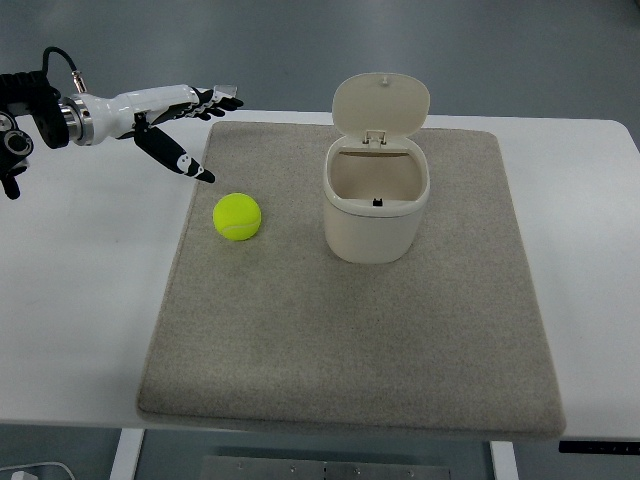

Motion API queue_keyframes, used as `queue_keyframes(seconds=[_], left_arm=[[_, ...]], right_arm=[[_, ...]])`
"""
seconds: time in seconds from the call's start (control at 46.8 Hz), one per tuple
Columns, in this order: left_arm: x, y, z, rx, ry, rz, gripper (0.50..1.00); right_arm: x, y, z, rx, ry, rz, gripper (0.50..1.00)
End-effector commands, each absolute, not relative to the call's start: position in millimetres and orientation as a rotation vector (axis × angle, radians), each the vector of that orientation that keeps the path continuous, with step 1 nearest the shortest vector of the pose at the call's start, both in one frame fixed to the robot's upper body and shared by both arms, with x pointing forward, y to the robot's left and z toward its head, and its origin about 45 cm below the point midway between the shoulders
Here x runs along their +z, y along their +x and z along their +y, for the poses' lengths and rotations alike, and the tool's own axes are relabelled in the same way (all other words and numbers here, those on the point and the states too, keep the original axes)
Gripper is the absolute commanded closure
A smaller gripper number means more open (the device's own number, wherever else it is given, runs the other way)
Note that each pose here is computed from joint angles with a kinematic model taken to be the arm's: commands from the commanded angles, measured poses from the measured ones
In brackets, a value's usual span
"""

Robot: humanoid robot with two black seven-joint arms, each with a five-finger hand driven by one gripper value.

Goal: Put tennis ball into box with left hand
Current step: 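Lower the left hand toward the tennis ball, fingers open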

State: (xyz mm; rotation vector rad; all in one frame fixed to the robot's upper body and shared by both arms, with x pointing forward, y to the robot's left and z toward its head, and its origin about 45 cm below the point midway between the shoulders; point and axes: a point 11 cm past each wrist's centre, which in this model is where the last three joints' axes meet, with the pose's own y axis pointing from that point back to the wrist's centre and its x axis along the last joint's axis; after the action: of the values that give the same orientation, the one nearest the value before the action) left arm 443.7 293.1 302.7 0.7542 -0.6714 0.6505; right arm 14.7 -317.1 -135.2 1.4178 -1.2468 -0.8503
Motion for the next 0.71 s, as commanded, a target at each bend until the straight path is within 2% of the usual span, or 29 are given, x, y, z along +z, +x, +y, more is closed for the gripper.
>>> queue_keyframes(seconds=[0.0, 0.192, 0.449, 0.684], left_arm=[[296.1, 434.8, 286.4, 0.603, 0.784, -0.742, 0.506], [291.6, 418.1, 268.1, 0.458, 0.807, -0.893, 0.508], [263.0, 412.3, 265.6, 0.392, 0.891, -1.017, 0.508], [248.7, 414.0, 250.5, 0.388, 0.875, -1.047, 0.51]], right_arm=[[-135.2, 14.7, -317.1, -0.85, 1.418, -1.246, 0.562], [-135.2, 14.7, -317.1, -0.85, 1.418, -1.246, 0.562], [-135.2, 14.8, -317.2, -0.85, 1.418, -1.247, 0.562], [-135.2, 14.7, -317.1, -0.85, 1.418, -1.246, 0.562]])
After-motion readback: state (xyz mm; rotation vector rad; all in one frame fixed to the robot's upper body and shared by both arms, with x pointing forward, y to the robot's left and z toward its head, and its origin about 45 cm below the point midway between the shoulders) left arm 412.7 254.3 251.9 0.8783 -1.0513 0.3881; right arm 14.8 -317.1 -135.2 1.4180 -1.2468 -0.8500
